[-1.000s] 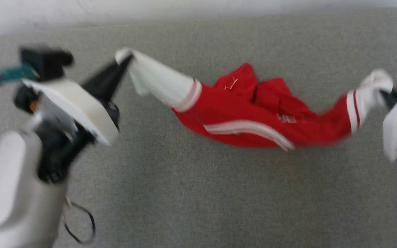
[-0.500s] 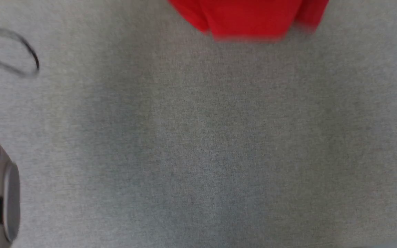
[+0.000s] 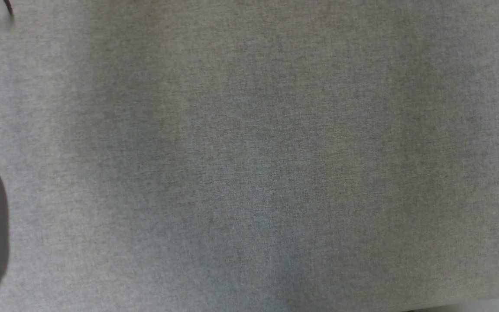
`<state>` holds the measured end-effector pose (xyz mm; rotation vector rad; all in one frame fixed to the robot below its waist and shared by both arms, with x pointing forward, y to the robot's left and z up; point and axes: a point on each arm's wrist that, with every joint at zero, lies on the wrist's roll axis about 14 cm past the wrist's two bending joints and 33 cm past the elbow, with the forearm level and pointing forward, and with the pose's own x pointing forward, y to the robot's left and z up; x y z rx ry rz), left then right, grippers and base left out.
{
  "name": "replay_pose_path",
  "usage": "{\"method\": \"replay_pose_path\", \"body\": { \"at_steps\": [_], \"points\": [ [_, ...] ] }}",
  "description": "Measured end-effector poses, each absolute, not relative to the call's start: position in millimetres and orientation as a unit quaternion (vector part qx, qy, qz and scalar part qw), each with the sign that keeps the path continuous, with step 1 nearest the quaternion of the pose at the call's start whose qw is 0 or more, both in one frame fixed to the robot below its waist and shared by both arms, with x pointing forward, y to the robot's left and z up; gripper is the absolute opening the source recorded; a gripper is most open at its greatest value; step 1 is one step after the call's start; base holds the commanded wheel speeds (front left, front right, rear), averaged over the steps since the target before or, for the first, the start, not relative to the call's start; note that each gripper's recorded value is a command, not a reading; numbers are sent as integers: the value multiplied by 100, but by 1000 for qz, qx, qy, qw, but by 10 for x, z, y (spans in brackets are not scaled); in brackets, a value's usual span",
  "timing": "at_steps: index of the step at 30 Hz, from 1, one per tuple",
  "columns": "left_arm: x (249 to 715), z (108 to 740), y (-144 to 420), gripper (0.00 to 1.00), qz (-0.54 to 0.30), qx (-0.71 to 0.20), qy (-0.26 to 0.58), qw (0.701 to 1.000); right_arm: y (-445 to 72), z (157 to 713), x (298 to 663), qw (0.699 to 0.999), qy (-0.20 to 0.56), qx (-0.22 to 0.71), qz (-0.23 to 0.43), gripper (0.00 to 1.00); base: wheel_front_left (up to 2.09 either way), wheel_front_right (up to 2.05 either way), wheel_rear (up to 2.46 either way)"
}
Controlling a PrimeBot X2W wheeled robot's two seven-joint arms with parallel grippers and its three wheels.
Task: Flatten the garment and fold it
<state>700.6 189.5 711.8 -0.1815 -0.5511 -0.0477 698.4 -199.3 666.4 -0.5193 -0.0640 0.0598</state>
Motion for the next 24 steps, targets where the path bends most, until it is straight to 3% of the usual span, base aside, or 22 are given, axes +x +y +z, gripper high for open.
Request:
{"method": "replay_pose_path", "body": {
  "at_steps": [5, 10, 16, 24],
  "points": [
    [6944, 6511, 2021, 0, -20, -67, -194, 979, -1999, 5834, 6860, 970, 70, -223, 61, 0, 0, 0, 0],
    [6632, 5776, 2160, 0, -34, 65, -73, 995, -1958, 5146, 6496, 963, 166, -190, 91, 0, 0, 0, 0],
    [5853, 5027, 2263, 0, -37, 79, 77, 993, -1925, 4592, 5838, 949, 259, -141, 115, 0, 0, 0, 0],
    [4554, 4643, 2259, 0, -34, 31, 213, 976, -1863, 4428, 5003, 947, 295, -40, 124, 0, 0, 0, 0]
  ]
}}
